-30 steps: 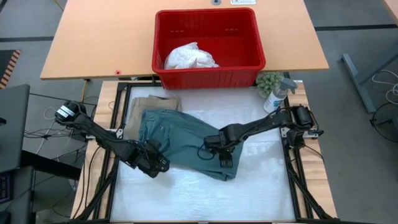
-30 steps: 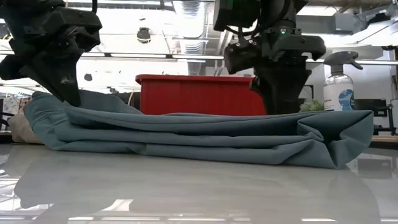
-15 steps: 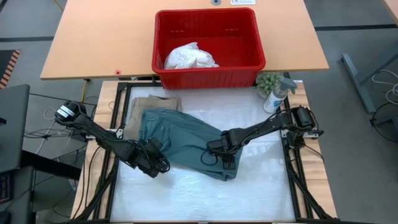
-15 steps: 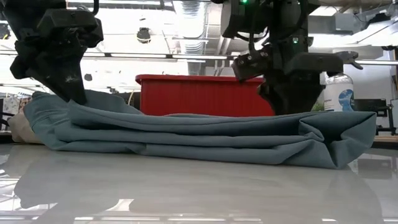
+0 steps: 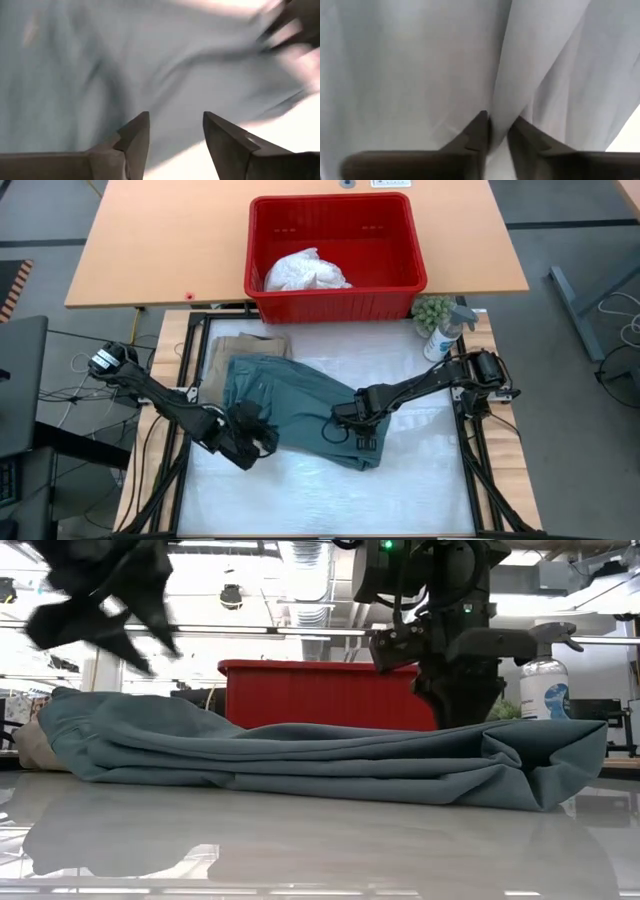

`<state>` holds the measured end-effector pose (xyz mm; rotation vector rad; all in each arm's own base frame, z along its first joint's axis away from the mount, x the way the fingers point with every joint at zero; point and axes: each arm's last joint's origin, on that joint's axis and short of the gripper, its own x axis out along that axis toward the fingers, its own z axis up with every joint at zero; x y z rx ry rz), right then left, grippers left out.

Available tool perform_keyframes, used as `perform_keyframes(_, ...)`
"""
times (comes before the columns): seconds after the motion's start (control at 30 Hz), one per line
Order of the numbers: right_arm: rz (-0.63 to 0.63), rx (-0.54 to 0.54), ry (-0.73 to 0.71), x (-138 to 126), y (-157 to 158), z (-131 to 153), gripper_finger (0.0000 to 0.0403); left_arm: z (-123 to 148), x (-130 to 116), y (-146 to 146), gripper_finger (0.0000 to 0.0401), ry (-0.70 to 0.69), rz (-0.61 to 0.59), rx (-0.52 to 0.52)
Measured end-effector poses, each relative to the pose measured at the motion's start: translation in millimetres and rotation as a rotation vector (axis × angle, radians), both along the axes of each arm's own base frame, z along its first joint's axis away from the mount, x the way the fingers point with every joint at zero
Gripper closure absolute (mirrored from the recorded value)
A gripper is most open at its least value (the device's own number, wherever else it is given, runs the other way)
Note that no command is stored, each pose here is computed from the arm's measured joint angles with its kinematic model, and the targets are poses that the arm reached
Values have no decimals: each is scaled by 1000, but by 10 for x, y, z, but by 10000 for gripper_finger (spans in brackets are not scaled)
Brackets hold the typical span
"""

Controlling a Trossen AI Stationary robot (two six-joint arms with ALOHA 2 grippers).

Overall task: Fold Laundry from Bin
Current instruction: Fold the blue pants in the red bin

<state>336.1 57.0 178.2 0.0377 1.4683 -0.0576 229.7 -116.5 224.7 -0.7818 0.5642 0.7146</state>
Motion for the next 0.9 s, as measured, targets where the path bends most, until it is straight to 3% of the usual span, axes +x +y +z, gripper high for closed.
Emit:
perform_keyframes(0.13,12,-20,-3,-3,16,-1,364,206,280,-90,274,-231,-134,214)
perform_keyframes(0.27,23,-21,-2,-4,15,0,386,112,577,-108,355,-263,-273,340)
perform_keyframes(0.33,24,-21,-1,-4,15,-1,382,15,701,-83,388,-270,-302,317)
perform_keyframes(0.47,24,-22,-1,-5,14,0,375,-276,920,-84,398,-257,-379,290)
perform_keyframes(0.63,25,-22,0,-5,13,0,386,-546,1171,-134,401,-371,-531,263)
perform_keyframes(0.9,24,-22,2,-7,12,0,382,-974,1331,-109,401,-346,-564,226)
